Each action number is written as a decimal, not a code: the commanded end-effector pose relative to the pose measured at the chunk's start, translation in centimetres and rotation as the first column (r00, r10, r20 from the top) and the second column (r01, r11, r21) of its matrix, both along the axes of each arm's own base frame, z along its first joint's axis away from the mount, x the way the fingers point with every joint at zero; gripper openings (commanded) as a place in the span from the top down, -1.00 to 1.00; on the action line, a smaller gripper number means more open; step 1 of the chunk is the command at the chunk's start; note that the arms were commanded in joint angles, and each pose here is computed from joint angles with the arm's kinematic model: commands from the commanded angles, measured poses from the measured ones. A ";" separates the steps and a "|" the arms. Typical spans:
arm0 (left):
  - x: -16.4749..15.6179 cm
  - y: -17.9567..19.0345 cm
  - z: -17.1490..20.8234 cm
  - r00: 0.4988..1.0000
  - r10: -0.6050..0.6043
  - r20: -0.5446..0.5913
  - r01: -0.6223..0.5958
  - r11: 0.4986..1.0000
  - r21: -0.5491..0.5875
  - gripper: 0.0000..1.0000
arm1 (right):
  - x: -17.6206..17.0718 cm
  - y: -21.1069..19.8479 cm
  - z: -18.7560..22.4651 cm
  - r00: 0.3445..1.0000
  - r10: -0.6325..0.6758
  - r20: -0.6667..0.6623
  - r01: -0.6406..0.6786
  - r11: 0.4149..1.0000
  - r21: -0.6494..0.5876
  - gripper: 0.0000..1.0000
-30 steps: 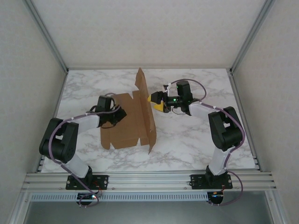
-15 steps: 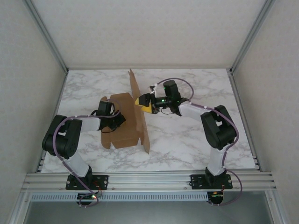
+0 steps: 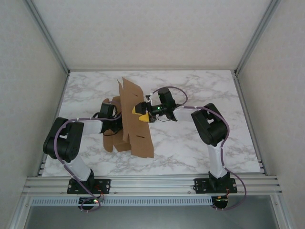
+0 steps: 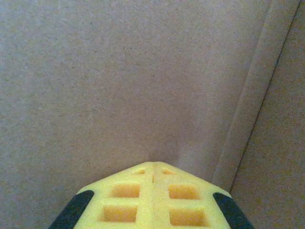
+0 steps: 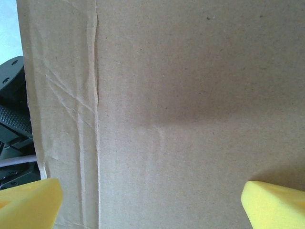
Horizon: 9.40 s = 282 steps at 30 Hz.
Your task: Fold the paper box
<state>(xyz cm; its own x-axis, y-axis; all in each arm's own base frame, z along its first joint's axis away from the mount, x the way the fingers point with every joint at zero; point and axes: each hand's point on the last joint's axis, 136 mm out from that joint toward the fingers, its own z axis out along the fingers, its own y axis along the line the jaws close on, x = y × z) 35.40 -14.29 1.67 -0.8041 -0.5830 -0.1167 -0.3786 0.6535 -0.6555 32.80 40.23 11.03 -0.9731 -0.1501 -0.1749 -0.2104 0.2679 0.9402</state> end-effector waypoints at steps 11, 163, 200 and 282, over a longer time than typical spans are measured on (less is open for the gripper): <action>-1.0 1.5 -0.8 0.998 0.026 -0.049 -0.021 0.996 0.089 1.00 | 2.5 -9.0 6.3 0.972 -0.179 0.151 0.186 0.982 -0.032 -0.98; -1.2 0.1 -0.5 0.999 -0.016 -0.029 0.018 0.999 0.047 1.00 | 1.3 -8.5 3.5 0.996 -0.077 -0.041 0.070 0.987 -0.147 -0.24; 1.3 -6.6 17.1 0.858 -0.180 0.480 0.387 0.842 -0.376 -0.08 | 1.3 -5.3 2.3 0.985 0.089 0.150 -0.020 0.912 -0.409 -0.11; 8.5 -12.5 17.7 0.861 -0.119 0.494 0.393 0.771 -0.500 1.00 | 12.0 -5.6 7.9 0.936 0.039 0.351 0.151 0.853 -0.499 -0.57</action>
<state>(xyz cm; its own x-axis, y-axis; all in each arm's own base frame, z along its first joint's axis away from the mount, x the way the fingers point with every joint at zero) 43.04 -27.18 17.12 -0.9146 -0.3885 -0.1123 0.0644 0.1342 -0.9889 45.25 36.10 16.46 -0.9017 -0.2496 -0.3531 -0.4262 0.6513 0.6278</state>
